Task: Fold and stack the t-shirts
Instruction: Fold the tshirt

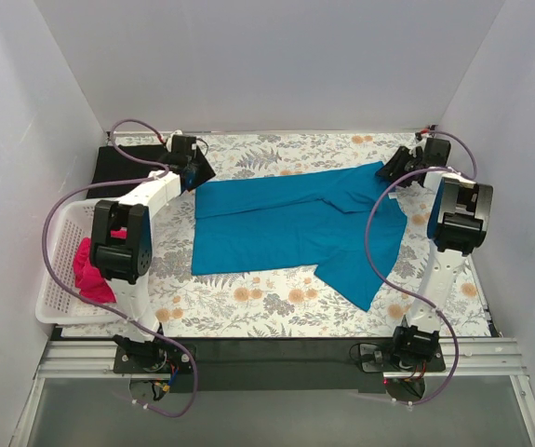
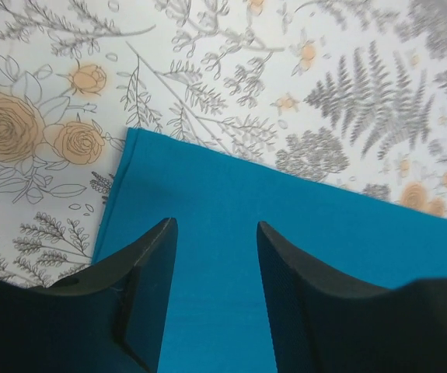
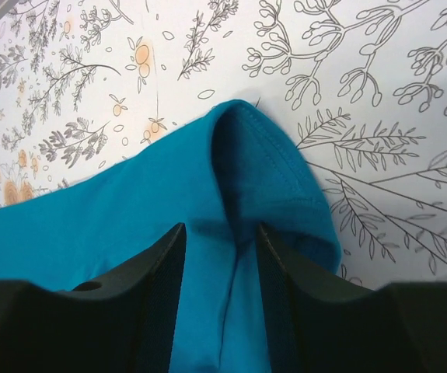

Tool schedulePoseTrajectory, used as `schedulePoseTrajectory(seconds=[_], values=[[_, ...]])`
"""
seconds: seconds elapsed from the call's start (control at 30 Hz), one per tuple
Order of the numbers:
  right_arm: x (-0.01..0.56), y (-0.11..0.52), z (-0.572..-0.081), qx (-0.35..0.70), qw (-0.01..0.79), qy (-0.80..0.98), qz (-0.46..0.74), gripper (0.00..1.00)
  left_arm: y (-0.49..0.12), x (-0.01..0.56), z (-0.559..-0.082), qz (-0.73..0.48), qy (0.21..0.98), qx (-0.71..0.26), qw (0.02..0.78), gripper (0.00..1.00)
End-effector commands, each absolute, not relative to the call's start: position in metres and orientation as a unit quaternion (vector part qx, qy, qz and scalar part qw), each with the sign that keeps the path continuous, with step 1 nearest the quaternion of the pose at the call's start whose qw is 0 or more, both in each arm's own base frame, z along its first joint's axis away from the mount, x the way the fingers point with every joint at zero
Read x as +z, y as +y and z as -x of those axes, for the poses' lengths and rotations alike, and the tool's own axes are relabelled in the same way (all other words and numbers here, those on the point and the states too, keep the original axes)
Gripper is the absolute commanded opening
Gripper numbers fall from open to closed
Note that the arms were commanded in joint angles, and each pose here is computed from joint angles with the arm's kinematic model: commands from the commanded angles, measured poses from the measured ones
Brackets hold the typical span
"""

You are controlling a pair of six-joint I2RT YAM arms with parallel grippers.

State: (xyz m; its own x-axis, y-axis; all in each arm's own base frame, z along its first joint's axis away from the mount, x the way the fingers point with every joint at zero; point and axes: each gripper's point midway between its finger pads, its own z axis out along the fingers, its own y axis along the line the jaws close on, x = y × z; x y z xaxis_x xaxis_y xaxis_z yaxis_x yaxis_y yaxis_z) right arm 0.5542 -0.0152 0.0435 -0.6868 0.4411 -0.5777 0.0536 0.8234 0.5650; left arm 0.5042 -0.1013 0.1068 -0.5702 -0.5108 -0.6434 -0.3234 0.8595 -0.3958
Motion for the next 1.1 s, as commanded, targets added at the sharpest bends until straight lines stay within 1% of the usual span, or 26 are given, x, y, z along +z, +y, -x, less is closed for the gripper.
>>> schedulePoseTrajectory(seconds=[0.0, 0.17, 0.27, 0.3, 0.33, 0.37, 0.4, 0.47, 0.5, 0.57, 0.63, 0.67, 0.7, 0.77, 0.8, 0.83, 0.87, 0.97, 1.0, 1.03, 1.07], values=[[0.076, -0.014, -0.585, 0.309, 0.428, 0.84, -0.128, 0.48, -0.108, 0.09, -0.511, 0.213, 0.889, -0.124, 0.385, 0.43], [0.058, -0.014, -0.59, 0.328, 0.419, 0.836, -0.133, 0.5, -0.11, 0.053, -0.512, 0.209, 0.903, -0.116, 0.356, 0.41], [0.048, -0.016, -0.586, 0.337, 0.408, 0.836, -0.146, 0.48, -0.111, 0.03, -0.506, 0.21, 0.913, -0.11, 0.333, 0.38], [0.046, -0.016, -0.585, 0.337, 0.406, 0.836, -0.148, 0.4, -0.11, 0.021, -0.501, 0.214, 0.916, -0.105, 0.322, 0.38], [0.044, -0.017, -0.584, 0.338, 0.405, 0.836, -0.151, 0.37, -0.109, 0.018, -0.499, 0.217, 0.917, -0.102, 0.319, 0.37], [0.039, -0.02, -0.58, 0.338, 0.4, 0.837, -0.157, 0.31, -0.105, 0.015, -0.498, 0.222, 0.917, -0.094, 0.317, 0.37], [0.039, -0.021, -0.578, 0.34, 0.398, 0.837, -0.162, 0.2, -0.103, 0.01, -0.493, 0.225, 0.92, -0.086, 0.31, 0.36], [0.026, -0.024, -0.565, 0.338, 0.381, 0.841, -0.182, 0.14, -0.095, 0.001, -0.484, 0.241, 0.923, -0.065, 0.294, 0.35], [0.031, -0.032, -0.561, 0.33, 0.384, 0.84, -0.196, 0.13, -0.092, -0.004, -0.476, 0.246, 0.927, -0.055, 0.278, 0.34], [0.025, -0.045, -0.547, 0.318, 0.375, 0.841, -0.226, 0.13, -0.089, -0.008, -0.464, 0.259, 0.929, -0.048, 0.262, 0.34], [0.018, -0.047, -0.521, 0.311, 0.356, 0.844, -0.253, 0.13, -0.085, -0.016, -0.444, 0.266, 0.932, -0.039, 0.245, 0.34], [0.015, -0.052, -0.512, 0.302, 0.352, 0.846, -0.264, 0.13, -0.084, -0.009, -0.442, 0.267, 0.93, -0.041, 0.25, 0.33], [0.013, -0.049, -0.492, 0.296, 0.341, 0.85, -0.272, 0.13, -0.083, -0.008, -0.435, 0.268, 0.93, -0.039, 0.248, 0.33], [0.011, -0.049, -0.473, 0.284, 0.336, 0.856, -0.272, 0.14, -0.079, -0.005, -0.418, 0.271, 0.93, -0.038, 0.244, 0.33], [0.021, -0.05, -0.468, 0.274, 0.345, 0.857, -0.268, 0.14, -0.08, -0.002, -0.414, 0.271, 0.93, -0.041, 0.245, 0.33], [0.014, -0.046, -0.454, 0.27, 0.336, 0.863, -0.265, 0.14, -0.079, 0.002, -0.411, 0.269, 0.93, -0.042, 0.247, 0.33], [0.017, -0.045, -0.45, 0.269, 0.338, 0.864, -0.261, 0.14, -0.078, 0.005, -0.406, 0.265, 0.931, -0.042, 0.248, 0.34], [0.032, -0.042, -0.437, 0.261, 0.347, 0.865, -0.251, 0.15, -0.076, 0.033, -0.41, 0.254, 0.924, -0.048, 0.283, 0.38], [0.046, -0.044, -0.437, 0.253, 0.363, 0.863, -0.243, 0.15, -0.075, 0.045, -0.412, 0.244, 0.921, -0.052, 0.3, 0.4], [0.05, -0.044, -0.435, 0.25, 0.364, 0.865, -0.239, 0.16, -0.074, 0.051, -0.414, 0.241, 0.919, -0.052, 0.309, 0.45], [0.057, -0.044, -0.436, 0.248, 0.372, 0.864, -0.232, 0.18, -0.074, 0.056, -0.417, 0.233, 0.917, -0.054, 0.319, 0.48]])
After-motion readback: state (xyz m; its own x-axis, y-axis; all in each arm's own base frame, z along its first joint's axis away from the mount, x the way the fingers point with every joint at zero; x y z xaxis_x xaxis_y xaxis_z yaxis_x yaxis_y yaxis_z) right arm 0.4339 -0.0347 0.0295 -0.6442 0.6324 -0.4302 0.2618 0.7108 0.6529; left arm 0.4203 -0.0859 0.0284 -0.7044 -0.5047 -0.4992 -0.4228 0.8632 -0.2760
